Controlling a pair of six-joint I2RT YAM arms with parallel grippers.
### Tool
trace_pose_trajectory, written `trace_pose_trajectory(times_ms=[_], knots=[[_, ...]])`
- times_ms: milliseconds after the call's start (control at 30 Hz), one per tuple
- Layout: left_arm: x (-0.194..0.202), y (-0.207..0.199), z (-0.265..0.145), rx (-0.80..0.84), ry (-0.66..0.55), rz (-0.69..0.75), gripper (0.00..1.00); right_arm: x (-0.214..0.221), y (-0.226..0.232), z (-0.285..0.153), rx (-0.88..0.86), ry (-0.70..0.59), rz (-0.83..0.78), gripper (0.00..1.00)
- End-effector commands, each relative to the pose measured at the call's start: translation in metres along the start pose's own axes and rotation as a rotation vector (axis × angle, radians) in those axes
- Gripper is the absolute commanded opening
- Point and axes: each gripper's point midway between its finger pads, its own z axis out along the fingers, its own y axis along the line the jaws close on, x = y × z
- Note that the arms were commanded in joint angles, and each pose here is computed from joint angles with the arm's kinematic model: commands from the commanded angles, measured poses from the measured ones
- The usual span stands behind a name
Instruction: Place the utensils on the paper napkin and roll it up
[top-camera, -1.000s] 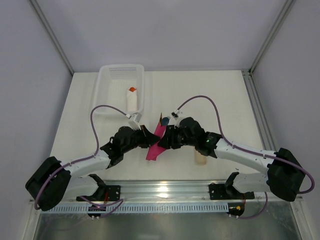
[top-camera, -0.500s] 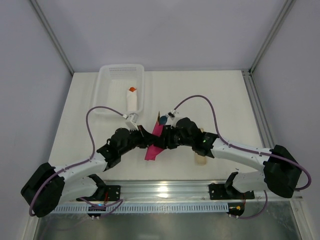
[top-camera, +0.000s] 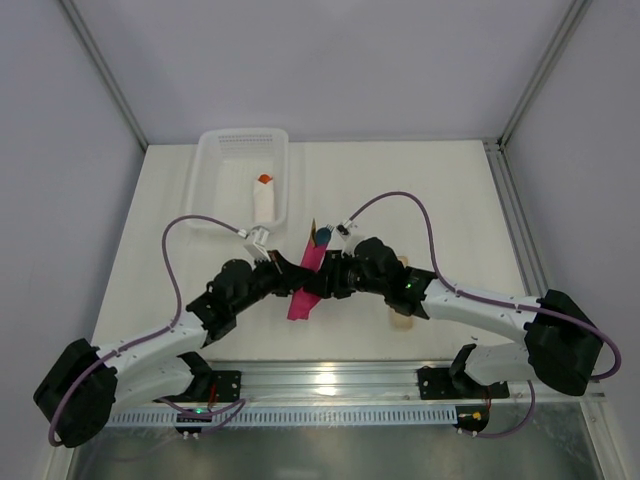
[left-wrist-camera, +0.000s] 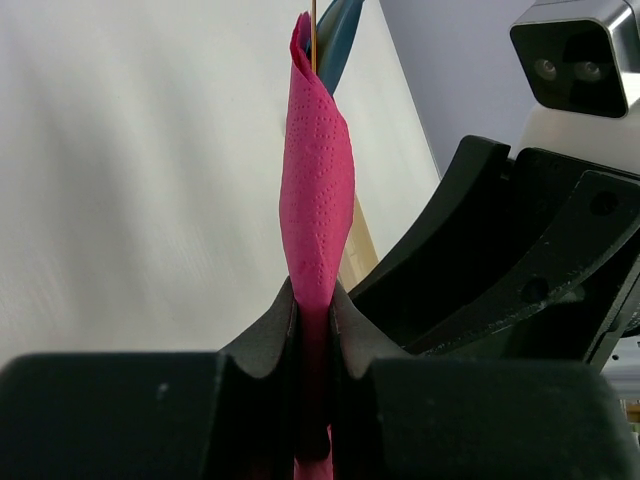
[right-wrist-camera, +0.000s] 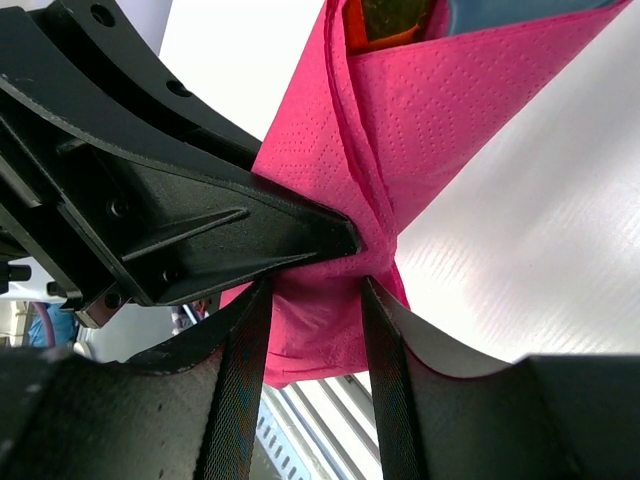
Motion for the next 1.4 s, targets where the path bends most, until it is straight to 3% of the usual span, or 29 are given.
trace_pose_trajectory(times_ms=[0,1367], knots=[[-0.023,-0.030,-0.004,0.107,-0.085,-0.019,0.00,-0.011,0.017,0.003,-0.073,-0.055,-0.004,0.45],[-0.051,-0.053,-0.037,0.183,-0.214,-0.076,0.00,0.003,0.071,-0.004,-0.377,-0.044,0.004,0.45]])
